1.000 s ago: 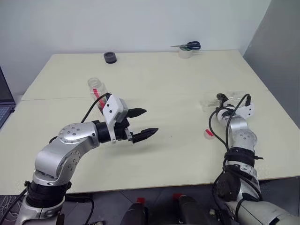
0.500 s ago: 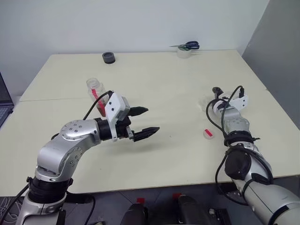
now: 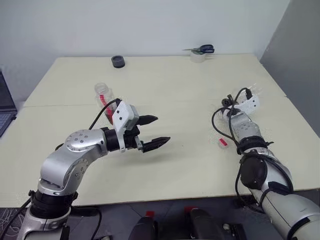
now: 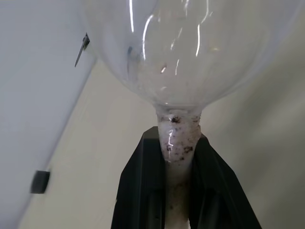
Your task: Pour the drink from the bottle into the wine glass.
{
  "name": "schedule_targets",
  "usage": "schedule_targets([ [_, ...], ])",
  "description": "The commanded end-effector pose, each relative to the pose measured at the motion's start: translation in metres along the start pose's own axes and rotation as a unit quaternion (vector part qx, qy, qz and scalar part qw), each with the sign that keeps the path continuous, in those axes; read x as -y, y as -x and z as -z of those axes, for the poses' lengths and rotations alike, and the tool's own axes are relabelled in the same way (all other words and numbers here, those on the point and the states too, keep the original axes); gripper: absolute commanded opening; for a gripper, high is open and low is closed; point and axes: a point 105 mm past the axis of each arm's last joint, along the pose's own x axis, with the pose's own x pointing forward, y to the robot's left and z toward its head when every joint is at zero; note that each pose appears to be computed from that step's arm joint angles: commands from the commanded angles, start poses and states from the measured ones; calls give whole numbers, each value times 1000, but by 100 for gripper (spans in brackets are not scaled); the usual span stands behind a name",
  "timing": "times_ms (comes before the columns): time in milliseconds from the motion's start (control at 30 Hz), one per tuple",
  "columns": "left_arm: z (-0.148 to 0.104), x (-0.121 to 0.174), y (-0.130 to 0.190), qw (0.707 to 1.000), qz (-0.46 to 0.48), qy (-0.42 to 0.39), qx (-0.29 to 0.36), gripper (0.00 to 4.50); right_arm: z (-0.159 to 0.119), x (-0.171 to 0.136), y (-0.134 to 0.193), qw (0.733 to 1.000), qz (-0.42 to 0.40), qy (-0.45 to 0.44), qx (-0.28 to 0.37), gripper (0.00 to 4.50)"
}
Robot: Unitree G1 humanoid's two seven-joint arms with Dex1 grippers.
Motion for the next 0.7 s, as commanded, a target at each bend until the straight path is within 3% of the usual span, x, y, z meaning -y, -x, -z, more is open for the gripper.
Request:
schedule_targets([
  [33,-6,4,5,999,0,-35,5,450,-1,-7,4,990,-13,135,30,22],
  [133,0,10,9,1000,1,-27,1,450,11,-27,13,959,-65,271,49,22],
  [267,5,19,12,1000,3,-19,-3,450,31,-29,28,922,-100,370,55,22],
  [433,6,22,14,1000,-6,-14,-1,450,58,-8,47,907,-106,406,16,22],
  [700,14,32,20,1000,-1,3,-7,450,77,34,82,910,-81,405,-43,22],
])
